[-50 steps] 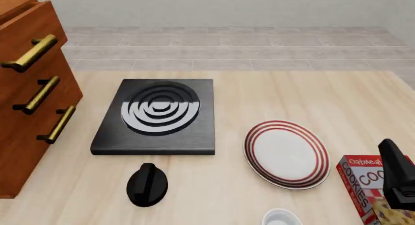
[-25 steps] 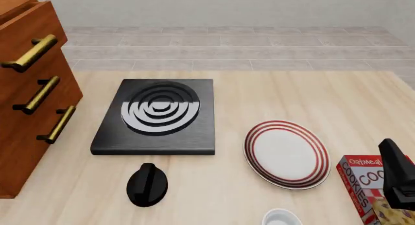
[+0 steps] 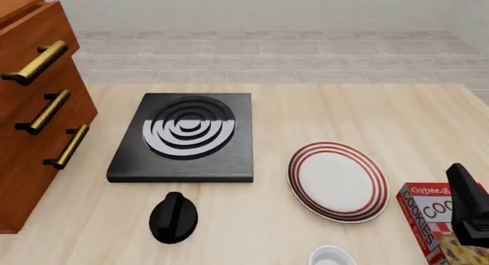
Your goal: Pick the akita bowl in the top layer of the wooden cabinet and place it on the plate.
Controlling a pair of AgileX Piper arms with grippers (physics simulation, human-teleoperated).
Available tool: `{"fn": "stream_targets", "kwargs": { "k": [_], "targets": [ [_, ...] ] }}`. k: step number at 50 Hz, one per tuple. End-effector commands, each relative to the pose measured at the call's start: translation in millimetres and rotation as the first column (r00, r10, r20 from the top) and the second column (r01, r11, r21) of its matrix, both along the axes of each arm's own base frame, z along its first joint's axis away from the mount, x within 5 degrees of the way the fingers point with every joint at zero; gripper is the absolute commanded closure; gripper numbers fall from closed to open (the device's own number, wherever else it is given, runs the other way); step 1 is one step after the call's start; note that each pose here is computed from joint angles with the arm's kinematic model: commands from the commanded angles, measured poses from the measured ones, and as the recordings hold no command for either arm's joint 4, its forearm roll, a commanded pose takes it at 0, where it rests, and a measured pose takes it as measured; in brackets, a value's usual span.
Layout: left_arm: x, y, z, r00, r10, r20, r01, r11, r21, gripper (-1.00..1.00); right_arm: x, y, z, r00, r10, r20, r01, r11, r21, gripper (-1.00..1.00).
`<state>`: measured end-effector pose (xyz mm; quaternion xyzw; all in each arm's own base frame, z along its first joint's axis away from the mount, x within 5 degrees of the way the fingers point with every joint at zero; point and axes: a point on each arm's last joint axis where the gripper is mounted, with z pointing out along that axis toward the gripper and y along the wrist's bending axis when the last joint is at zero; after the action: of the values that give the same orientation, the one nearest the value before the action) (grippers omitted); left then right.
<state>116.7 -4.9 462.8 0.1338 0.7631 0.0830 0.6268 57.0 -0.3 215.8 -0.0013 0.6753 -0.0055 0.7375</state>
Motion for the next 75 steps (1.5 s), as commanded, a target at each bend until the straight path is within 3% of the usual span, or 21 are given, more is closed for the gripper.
{"fn": "stream_targets", "kwargs": {
  "k": [1, 17, 24, 30, 36, 56, 75],
  "targets": [
    [12.7, -0.4, 7.3, 0.998, -0.003, -0.067, 0.004, 1.0, 0.021, -1.0, 0.7, -0.1, -0.4, 1.0, -0.002, -0.004, 0.002, 1.0, -0.001, -1.0],
    [21.4, 1.9, 18.9, 0.991, 0.017, -0.132, -0.014, 1.0, 0.024, -1.0, 2.3, 0.1, -0.1, 1.0, 0.001, -0.008, -0.001, 1.0, -0.005, -1.0],
    [29.9, 10.6, 17.7, 0.985, 0.074, -0.156, -0.068, 0.997, 0.039, -1.0, 2.0, 0.0, -0.2, 1.0, 0.001, -0.008, -0.001, 1.0, -0.004, -1.0],
    [35.5, 20.8, 10.1, 0.978, 0.123, -0.168, -0.106, 0.989, 0.106, -1.0, 1.2, 0.1, -0.5, 1.0, 0.001, -0.008, -0.001, 1.0, -0.004, -1.0],
    [41.1, 22.5, 6.0, 0.973, 0.126, -0.191, -0.105, 0.987, 0.119, -1.0, 0.7, 0.1, -0.5, 1.0, 0.001, -0.008, -0.001, 1.0, -0.002, -1.0],
    [55.1, 28.4, -5.3, 0.96, 0.156, -0.232, -0.138, 0.986, 0.09, -1.0, 0.5, 0.1, -0.7, 1.0, 0.001, -0.009, -0.001, 1.0, -0.003, -1.0],
    [70.2, 36.9, -35.6, 0.942, 0.188, -0.279, -0.173, 0.982, 0.078, -1.0, 3.5, 0.1, 1.0, 1.0, 0.002, -0.006, -0.002, 1.0, -0.003, -1.0]
  ]
}}
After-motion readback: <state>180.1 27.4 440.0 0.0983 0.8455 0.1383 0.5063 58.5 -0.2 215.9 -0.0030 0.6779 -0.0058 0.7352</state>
